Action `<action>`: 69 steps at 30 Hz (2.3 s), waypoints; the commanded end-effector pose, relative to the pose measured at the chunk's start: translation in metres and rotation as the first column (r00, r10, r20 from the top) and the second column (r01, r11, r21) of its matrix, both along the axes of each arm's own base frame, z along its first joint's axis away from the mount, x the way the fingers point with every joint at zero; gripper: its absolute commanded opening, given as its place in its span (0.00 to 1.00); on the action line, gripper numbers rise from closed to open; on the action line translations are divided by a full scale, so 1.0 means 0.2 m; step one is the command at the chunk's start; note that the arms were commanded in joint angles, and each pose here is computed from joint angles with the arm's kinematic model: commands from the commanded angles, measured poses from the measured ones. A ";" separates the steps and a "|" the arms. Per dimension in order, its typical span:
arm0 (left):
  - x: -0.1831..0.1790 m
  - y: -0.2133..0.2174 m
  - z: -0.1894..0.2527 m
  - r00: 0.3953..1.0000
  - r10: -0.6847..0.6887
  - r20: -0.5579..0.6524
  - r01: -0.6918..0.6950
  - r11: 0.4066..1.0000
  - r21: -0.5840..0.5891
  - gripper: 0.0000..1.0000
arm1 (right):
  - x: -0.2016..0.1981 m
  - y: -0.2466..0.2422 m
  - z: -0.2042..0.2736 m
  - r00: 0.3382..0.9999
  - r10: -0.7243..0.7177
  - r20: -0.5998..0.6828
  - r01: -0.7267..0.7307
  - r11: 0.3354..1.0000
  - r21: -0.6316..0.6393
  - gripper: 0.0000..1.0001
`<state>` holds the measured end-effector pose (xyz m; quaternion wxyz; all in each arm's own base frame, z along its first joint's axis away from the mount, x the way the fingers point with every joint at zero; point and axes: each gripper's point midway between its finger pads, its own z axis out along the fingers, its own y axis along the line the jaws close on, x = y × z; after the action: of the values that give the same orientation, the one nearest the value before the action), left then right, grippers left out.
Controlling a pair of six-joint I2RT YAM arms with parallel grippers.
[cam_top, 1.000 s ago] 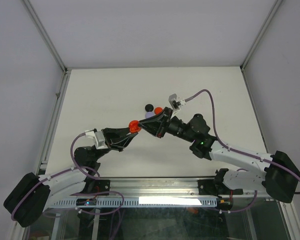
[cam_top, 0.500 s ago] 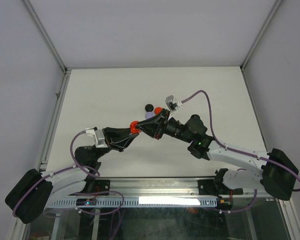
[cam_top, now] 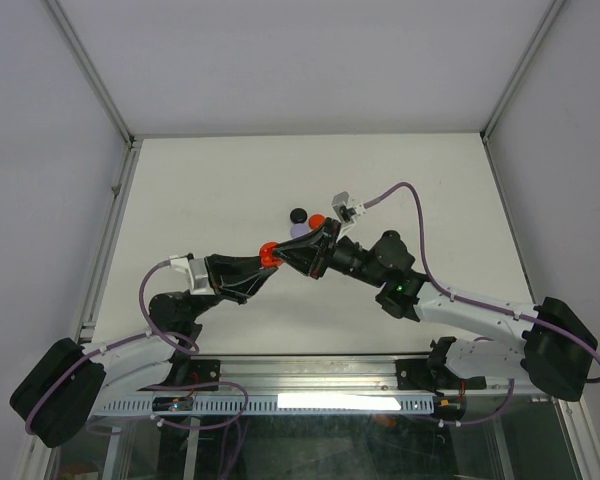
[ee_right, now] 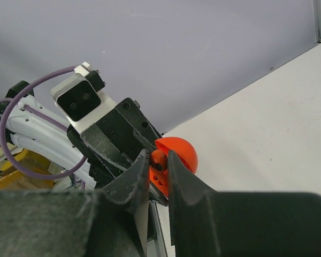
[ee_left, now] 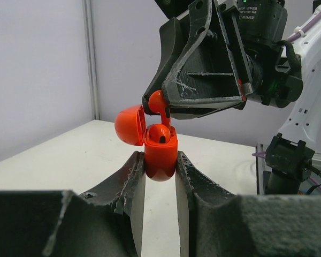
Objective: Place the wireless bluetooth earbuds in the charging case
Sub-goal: Place the earbud in the charging case, then close the charging case.
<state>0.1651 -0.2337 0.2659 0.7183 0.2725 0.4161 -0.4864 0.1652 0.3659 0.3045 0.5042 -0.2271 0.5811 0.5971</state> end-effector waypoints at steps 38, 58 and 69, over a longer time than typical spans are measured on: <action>-0.11 -0.04 -0.04 0.988 -0.141 -0.062 0.140 0.990 -0.014 0.02 | 0.12 -0.19 0.04 0.988 -0.151 0.041 0.155 0.977 -0.146 0.52; -0.04 -0.07 -0.04 0.977 -0.151 -0.154 0.145 0.988 -0.047 0.01 | -0.12 -0.02 -0.05 0.955 0.286 -0.082 -0.296 0.940 -0.169 0.74; 0.03 -0.11 -0.22 0.903 -0.165 -0.396 0.153 0.986 -0.061 0.00 | -0.09 -0.08 -0.03 0.968 0.248 -0.042 -0.252 0.955 -0.157 0.72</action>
<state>0.1678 -0.2590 0.2082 0.5776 0.2321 0.5342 -0.5720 0.1534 0.3553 0.2559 0.3543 -0.3174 0.6550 0.5871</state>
